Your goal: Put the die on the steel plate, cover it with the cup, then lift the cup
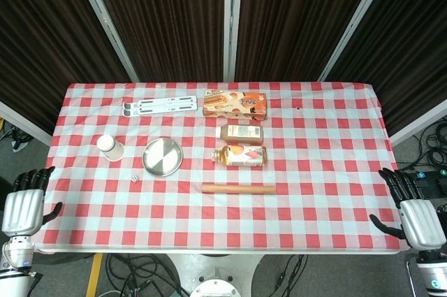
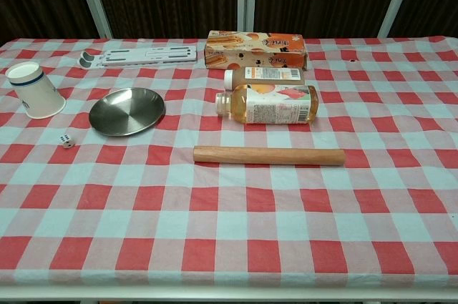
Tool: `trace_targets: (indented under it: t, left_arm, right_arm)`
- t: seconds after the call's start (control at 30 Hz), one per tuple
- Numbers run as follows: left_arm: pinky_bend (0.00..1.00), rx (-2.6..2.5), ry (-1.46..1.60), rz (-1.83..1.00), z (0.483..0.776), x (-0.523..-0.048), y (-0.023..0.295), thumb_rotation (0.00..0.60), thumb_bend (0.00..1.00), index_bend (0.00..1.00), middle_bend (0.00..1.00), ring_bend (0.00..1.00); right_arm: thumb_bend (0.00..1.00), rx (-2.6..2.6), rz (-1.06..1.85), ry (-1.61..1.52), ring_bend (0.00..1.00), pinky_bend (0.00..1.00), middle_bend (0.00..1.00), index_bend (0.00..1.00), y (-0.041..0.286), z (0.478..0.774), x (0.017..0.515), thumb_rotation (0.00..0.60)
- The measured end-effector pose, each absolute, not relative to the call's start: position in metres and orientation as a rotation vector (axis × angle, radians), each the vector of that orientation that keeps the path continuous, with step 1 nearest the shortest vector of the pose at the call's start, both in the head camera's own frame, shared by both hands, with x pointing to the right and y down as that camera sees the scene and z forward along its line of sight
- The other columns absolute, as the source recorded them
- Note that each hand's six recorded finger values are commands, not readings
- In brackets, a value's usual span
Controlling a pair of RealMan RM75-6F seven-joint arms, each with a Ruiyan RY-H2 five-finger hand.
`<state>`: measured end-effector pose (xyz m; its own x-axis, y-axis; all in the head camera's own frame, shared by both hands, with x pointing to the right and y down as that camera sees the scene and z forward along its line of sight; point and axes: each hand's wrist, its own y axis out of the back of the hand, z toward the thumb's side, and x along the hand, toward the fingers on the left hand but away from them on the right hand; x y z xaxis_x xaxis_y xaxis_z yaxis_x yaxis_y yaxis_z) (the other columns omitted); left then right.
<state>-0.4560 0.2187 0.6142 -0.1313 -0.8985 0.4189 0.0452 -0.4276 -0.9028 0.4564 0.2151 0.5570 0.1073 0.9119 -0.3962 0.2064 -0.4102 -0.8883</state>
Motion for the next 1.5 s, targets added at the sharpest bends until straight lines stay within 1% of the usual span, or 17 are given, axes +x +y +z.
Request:
trace_targets:
  t: [0.27,0.37,0.4,0.47,0.5,0.57,0.63,0.73,0.77,0.8,0.93,1.03,1.2,1.37,1.5]
  left_arm:
    - [0.13,-1.398,1.006,-1.617,0.612,-0.450,0.216,0.600,0.25,0.13,0.15,0.12]
    - [0.13,-1.408,1.012,-1.595,0.611,-0.445,0.212,0.600,0.24,0.16,0.16,0.12]
    - [0.13,-1.417,1.011,-1.585,0.612,-0.443,0.209,0.600,0.23,0.19,0.18,0.12]
    - [0.17,-1.434,1.009,-1.570,0.613,-0.439,0.204,0.600,0.21,0.26,0.26,0.18]
    - [0.21,-1.450,1.008,-1.559,0.615,-0.435,0.200,0.600,0.21,0.29,0.32,0.24]
    - [0.31,-1.484,1.004,-1.543,0.619,-0.429,0.194,0.600,0.21,0.32,0.39,0.32]
    - [0.49,-1.537,0.995,-1.520,0.625,-0.420,0.185,0.600,0.21,0.36,0.49,0.44]
    - [0.65,-1.624,0.973,-1.494,0.640,-0.406,0.172,0.600,0.21,0.37,0.58,0.55]
    - [0.68,-1.654,0.966,-1.489,0.645,-0.401,0.169,0.600,0.21,0.38,0.60,0.57]
    - [0.73,-1.697,0.955,-1.483,0.653,-0.395,0.165,0.600,0.21,0.38,0.64,0.61]
    - [0.84,-1.817,0.893,-1.481,0.683,-0.375,0.154,0.600,0.21,0.39,0.73,0.72]
    - [0.88,-1.866,0.852,-1.491,0.705,-0.362,0.148,0.600,0.21,0.41,0.79,0.78]
    - [0.90,-1.940,0.839,-1.550,0.734,-0.350,0.145,0.600,0.21,0.42,0.89,0.86]
    - [0.90,-1.987,0.849,-1.611,0.754,-0.344,0.146,0.600,0.22,0.43,0.91,0.88]
    - [0.90,-2.000,0.856,-1.617,0.763,-0.338,0.146,0.600,0.25,0.45,0.91,0.88]
  right_arm:
    - [0.13,-1.720,1.344,-1.107,0.00,0.00,0.07,0.00,0.214,0.556,0.459,0.600]
    - [0.12,-1.709,1.337,-1.115,0.00,0.00,0.07,0.00,0.213,0.553,0.460,0.600]
    - [0.12,-1.705,1.334,-1.116,0.00,0.00,0.07,0.00,0.213,0.552,0.460,0.600]
    - [0.12,-1.694,1.329,-1.116,0.00,0.00,0.07,0.00,0.212,0.550,0.461,0.600]
    - [0.12,-1.691,1.327,-1.115,0.00,0.00,0.07,0.00,0.211,0.549,0.461,0.600]
    - [0.13,-1.685,1.321,-1.112,0.00,0.00,0.07,0.00,0.209,0.546,0.461,0.600]
    - [0.13,-1.679,1.315,-1.109,0.00,0.00,0.07,0.00,0.206,0.544,0.462,0.600]
    - [0.13,-1.675,1.310,-1.109,0.00,0.00,0.07,0.00,0.205,0.542,0.462,0.600]
    - [0.13,-1.675,1.312,-1.109,0.00,0.00,0.07,0.00,0.205,0.542,0.462,0.600]
    - [0.13,-1.675,1.313,-1.110,0.00,0.00,0.07,0.00,0.204,0.542,0.462,0.600]
    - [0.12,-1.675,1.321,-1.112,0.00,0.00,0.07,0.00,0.203,0.543,0.463,0.600]
    - [0.12,-1.673,1.323,-1.113,0.00,0.00,0.07,0.00,0.203,0.542,0.464,0.600]
    - [0.12,-1.675,1.329,-1.114,0.00,0.00,0.07,0.00,0.203,0.543,0.464,0.600]
    - [0.12,-1.677,1.335,-1.116,0.00,0.00,0.07,0.00,0.203,0.544,0.466,0.600]
    - [0.12,-1.678,1.335,-1.116,0.00,0.00,0.07,0.00,0.203,0.544,0.467,0.600]
